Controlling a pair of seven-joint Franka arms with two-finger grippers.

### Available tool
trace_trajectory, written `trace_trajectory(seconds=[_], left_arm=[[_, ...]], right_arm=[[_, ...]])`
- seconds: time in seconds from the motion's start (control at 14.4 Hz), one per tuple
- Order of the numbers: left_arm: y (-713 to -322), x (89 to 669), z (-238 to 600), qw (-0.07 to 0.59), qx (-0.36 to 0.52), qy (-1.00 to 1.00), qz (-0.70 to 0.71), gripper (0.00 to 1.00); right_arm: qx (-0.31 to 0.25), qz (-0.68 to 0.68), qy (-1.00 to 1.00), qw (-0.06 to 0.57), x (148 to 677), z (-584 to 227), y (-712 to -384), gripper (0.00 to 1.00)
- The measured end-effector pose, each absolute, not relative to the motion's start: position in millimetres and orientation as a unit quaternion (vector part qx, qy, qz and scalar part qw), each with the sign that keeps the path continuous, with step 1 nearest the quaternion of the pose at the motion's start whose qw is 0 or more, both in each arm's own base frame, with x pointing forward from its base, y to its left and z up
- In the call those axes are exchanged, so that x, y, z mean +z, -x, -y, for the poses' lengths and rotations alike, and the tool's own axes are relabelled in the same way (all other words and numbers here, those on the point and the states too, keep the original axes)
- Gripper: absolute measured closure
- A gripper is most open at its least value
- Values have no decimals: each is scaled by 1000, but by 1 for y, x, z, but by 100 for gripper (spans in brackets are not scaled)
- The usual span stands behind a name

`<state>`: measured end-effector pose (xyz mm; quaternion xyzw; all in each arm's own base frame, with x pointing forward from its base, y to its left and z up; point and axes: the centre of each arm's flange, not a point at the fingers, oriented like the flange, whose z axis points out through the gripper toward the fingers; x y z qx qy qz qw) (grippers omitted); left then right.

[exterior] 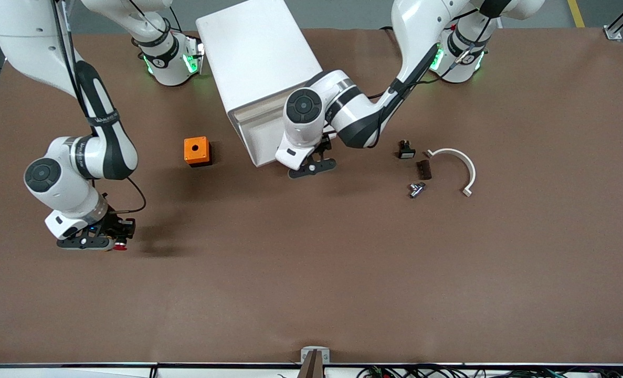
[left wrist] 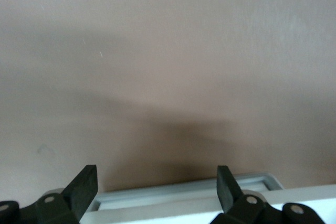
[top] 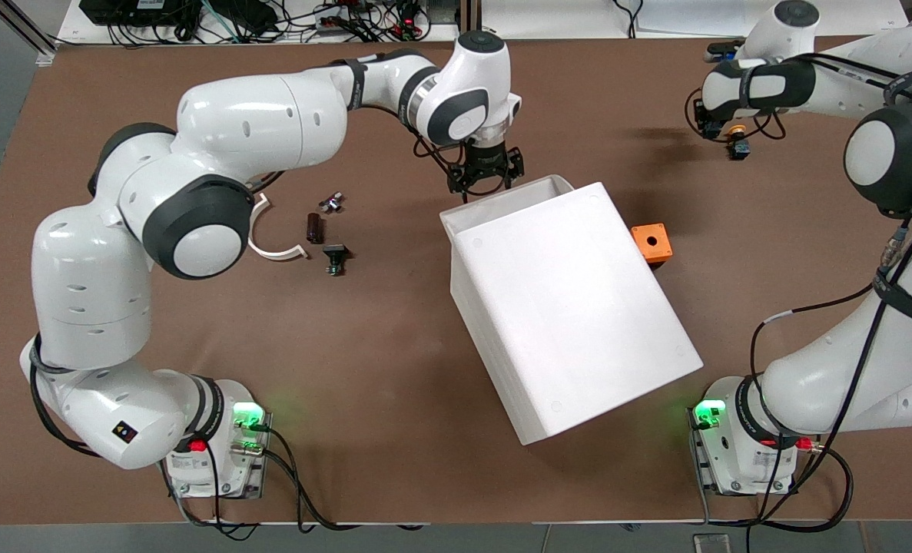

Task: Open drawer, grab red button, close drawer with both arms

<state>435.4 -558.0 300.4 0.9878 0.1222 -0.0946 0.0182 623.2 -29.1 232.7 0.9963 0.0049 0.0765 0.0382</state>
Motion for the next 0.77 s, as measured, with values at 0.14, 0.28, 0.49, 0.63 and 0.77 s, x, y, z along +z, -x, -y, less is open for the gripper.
trace_trajectory(seconds=[0.14,0.28,0.49,0.63,0.77], left_arm=[[-425,299,564,21,-106,-987,-121,0],[-417,298,570,25,-117,-985,-123,0],[-403,298,579,40,-152,-978,-136,0],[-397,297,583,50,-177,-972,-148,0],[-391,293,584,56,-202,-964,-161,0]], right_arm=[[81,-3,-996,39,210,34,-617,57],[84,0,-996,39,193,39,-612,57],[82,4,-996,40,181,45,-610,57],[83,6,-996,40,181,46,-610,57],[83,7,-996,39,181,46,-610,52]])
